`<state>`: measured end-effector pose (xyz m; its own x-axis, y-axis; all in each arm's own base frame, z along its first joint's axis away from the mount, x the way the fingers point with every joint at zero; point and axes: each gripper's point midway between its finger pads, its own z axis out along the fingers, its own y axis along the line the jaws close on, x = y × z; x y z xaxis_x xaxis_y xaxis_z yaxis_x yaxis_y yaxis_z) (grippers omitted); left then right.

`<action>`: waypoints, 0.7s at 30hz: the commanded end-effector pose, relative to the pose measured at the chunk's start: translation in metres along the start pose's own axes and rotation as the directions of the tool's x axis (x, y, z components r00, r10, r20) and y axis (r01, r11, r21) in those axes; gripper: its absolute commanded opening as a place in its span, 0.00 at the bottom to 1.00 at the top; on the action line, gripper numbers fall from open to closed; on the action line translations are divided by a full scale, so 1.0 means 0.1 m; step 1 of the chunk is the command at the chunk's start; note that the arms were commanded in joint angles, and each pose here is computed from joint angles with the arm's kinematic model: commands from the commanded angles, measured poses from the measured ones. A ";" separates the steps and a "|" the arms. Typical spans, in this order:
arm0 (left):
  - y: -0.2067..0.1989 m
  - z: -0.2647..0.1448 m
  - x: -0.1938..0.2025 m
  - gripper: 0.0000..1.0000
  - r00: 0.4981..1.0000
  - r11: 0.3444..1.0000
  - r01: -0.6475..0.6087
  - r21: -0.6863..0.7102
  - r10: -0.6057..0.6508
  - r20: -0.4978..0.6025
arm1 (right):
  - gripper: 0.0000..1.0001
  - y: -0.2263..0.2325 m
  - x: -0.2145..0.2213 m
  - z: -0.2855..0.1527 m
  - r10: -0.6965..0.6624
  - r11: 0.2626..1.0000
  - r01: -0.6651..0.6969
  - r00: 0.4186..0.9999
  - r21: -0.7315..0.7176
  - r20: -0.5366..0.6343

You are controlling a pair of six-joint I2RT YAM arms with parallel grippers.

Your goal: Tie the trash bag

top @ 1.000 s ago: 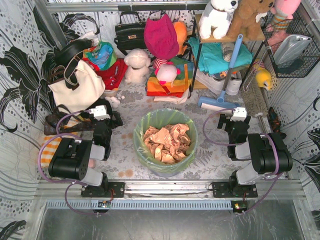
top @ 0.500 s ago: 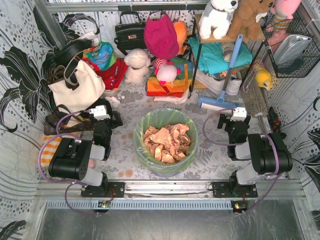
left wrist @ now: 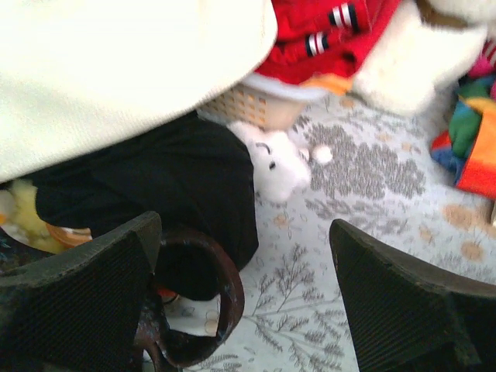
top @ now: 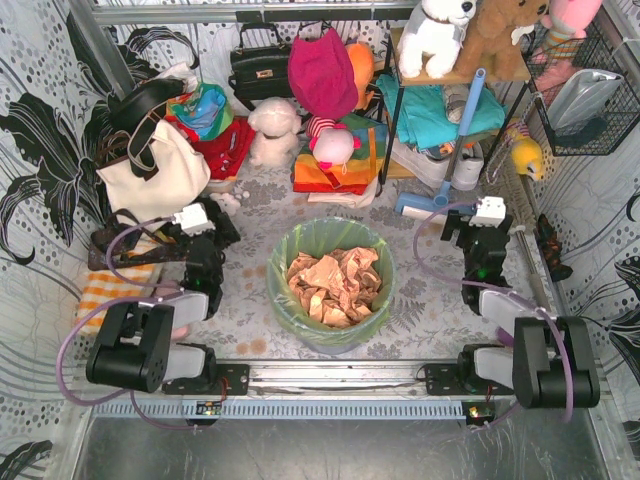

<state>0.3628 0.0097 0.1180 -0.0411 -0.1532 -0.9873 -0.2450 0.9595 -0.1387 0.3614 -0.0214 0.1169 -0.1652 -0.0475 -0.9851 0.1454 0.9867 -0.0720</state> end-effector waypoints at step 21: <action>-0.58 -0.46 -1.34 0.98 0.952 0.978 0.166 0.130 -0.124 -0.279 | 0.97 0.41 -1.02 -0.70 0.229 0.939 -0.318 0.859 -0.128 -0.457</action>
<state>0.3536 -0.0098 0.2600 -0.1107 -0.3786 -0.9189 -0.2475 0.9060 -0.3435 0.3418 0.0135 0.2339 -0.3800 0.2082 -0.9012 0.0968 0.9779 0.1851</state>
